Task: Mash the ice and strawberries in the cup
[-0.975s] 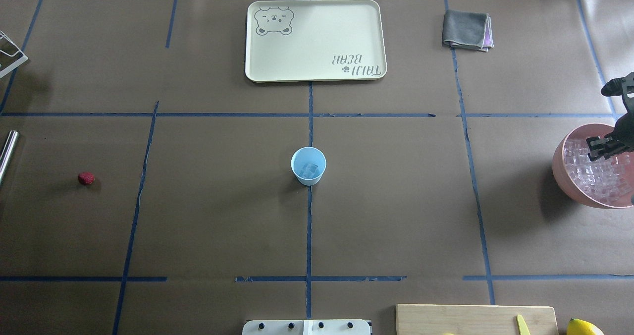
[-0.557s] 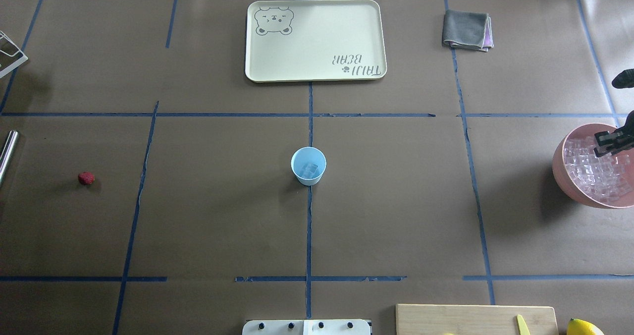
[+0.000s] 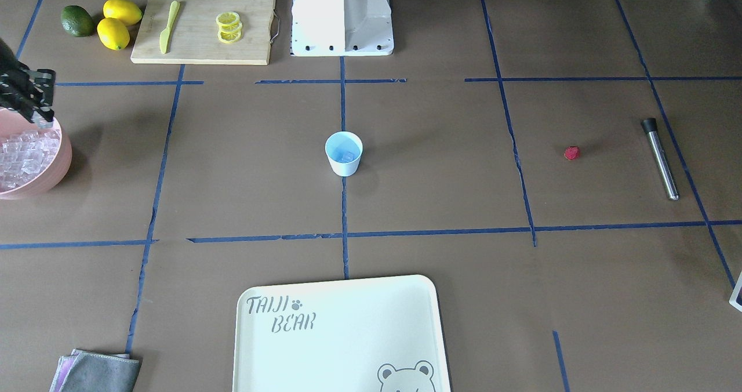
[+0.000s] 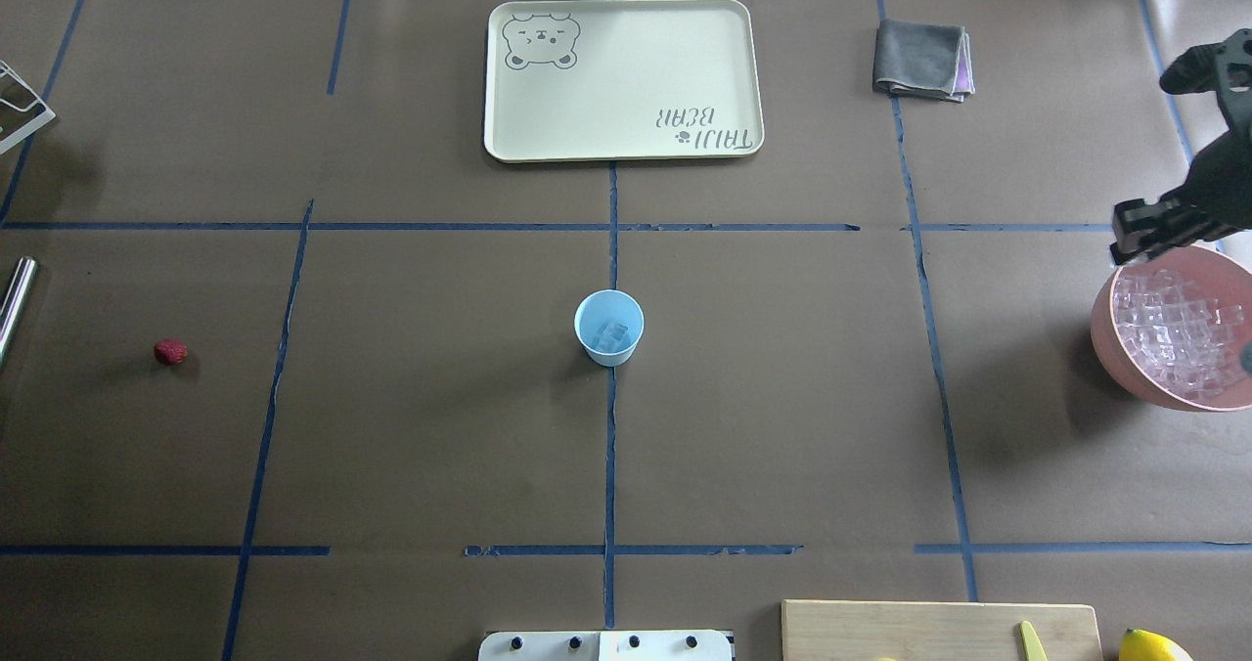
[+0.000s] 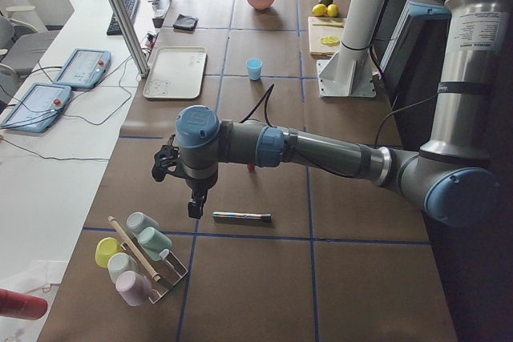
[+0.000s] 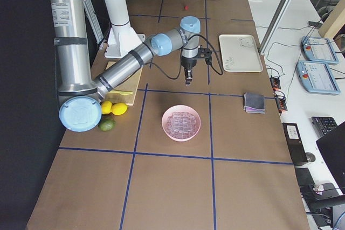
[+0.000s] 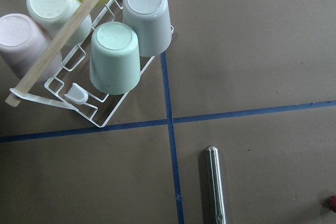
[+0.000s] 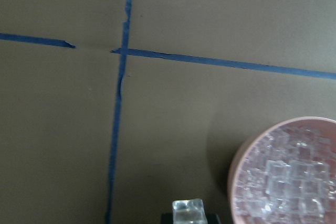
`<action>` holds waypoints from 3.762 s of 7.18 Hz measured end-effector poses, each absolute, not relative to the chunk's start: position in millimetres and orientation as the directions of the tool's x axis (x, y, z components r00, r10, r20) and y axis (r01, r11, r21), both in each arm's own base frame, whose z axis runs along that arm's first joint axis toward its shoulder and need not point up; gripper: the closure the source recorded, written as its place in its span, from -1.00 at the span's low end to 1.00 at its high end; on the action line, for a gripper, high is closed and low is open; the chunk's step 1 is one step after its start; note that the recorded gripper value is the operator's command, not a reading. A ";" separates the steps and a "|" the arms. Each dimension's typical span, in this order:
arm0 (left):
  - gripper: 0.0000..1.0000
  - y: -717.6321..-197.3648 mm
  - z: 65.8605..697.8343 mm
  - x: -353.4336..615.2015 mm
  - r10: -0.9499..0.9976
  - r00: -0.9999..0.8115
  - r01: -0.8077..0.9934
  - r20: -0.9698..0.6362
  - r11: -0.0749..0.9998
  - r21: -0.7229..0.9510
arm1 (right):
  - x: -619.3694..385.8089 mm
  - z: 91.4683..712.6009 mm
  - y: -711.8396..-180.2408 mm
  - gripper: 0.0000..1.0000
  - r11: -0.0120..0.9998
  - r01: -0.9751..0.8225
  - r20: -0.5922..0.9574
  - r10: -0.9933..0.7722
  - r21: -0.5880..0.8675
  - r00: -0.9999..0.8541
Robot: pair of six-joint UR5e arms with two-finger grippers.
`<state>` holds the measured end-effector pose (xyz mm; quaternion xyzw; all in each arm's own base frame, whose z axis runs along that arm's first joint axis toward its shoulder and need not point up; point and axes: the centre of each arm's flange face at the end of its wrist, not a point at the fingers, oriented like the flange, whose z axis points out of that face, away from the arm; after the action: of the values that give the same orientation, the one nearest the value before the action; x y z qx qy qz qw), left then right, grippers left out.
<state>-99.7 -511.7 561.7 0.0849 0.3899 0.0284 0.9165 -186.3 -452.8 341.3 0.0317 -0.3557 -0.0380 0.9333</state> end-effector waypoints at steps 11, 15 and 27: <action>-1.00 -519.9 556.5 -52.4 0.206 0.679 -0.076 -0.705 0.974 0.211 | -557.6 132.7 -433.8 0.94 0.992 -0.119 0.707 0.061 0.033 0.705; -1.00 -520.4 556.3 -52.3 0.206 0.678 -0.076 -0.705 0.974 0.211 | -572.7 123.8 -435.9 0.60 0.993 -0.111 0.704 0.055 0.033 0.708; -1.00 -516.6 514.5 77.9 0.097 0.637 0.050 -0.765 0.985 0.166 | -533.4 110.0 -457.9 -0.98 0.987 -0.151 0.734 0.065 0.051 0.676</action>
<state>77.9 -516.6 514.5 0.0858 0.4261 0.0130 0.9005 -533.4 -457.9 110.0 0.0538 -0.3979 0.0592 0.9139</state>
